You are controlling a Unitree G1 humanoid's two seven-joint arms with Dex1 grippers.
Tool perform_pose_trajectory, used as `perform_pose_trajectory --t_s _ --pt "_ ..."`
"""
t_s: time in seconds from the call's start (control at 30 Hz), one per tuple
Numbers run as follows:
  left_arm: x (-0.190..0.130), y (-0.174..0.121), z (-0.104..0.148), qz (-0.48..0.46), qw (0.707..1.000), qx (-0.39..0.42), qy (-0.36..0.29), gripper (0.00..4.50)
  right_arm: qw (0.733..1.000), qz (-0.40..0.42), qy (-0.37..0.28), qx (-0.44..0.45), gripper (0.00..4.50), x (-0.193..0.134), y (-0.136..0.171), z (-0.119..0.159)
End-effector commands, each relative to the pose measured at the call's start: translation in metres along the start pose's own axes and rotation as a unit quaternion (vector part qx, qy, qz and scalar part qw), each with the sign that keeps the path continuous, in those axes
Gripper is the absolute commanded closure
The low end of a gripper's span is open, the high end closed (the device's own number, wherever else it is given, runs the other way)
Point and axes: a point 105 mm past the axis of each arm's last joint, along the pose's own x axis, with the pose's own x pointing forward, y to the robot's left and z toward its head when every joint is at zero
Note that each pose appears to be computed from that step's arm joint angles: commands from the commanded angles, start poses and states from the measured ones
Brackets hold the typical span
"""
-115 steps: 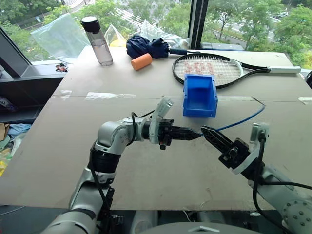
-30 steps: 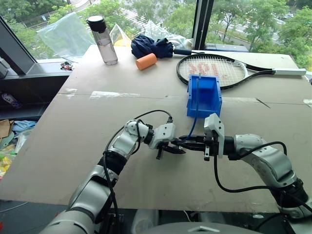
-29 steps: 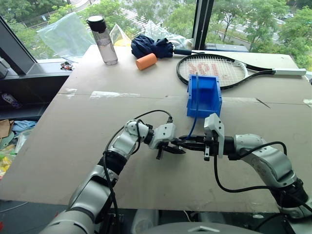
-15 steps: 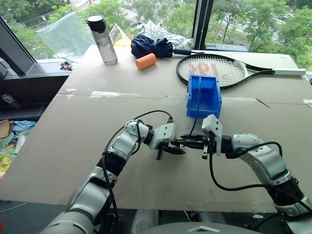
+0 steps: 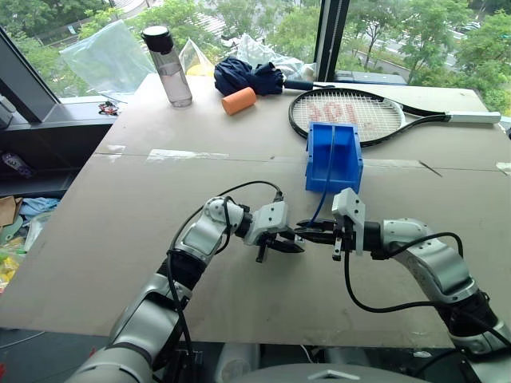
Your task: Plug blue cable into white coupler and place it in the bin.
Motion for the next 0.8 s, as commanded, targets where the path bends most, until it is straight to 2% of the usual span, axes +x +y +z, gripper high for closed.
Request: perform_pose_trajectory --t_s 0.03,0.4,0.53,0.8 --pt "0.006 -0.008 0.005 -0.023 1.0 0.013 -0.004 3.96 1.0 -0.019 0.002 0.003 4.5 -0.008 -0.008 0.002" --pt "0.005 -0.008 0.006 -0.025 1.0 0.013 -0.004 3.96 1.0 -0.026 0.016 -0.004 4.5 -0.007 -0.009 -0.002" --pt "0.005 -0.007 0.006 -0.023 1.0 0.013 -0.004 3.96 0.992 -0.024 0.099 -0.079 4.5 0.0 -0.006 -0.017" --pt "0.007 -0.007 0.008 -0.02 1.0 0.008 -0.011 3.96 0.979 -0.014 0.161 -0.125 4.5 0.009 0.003 -0.034"
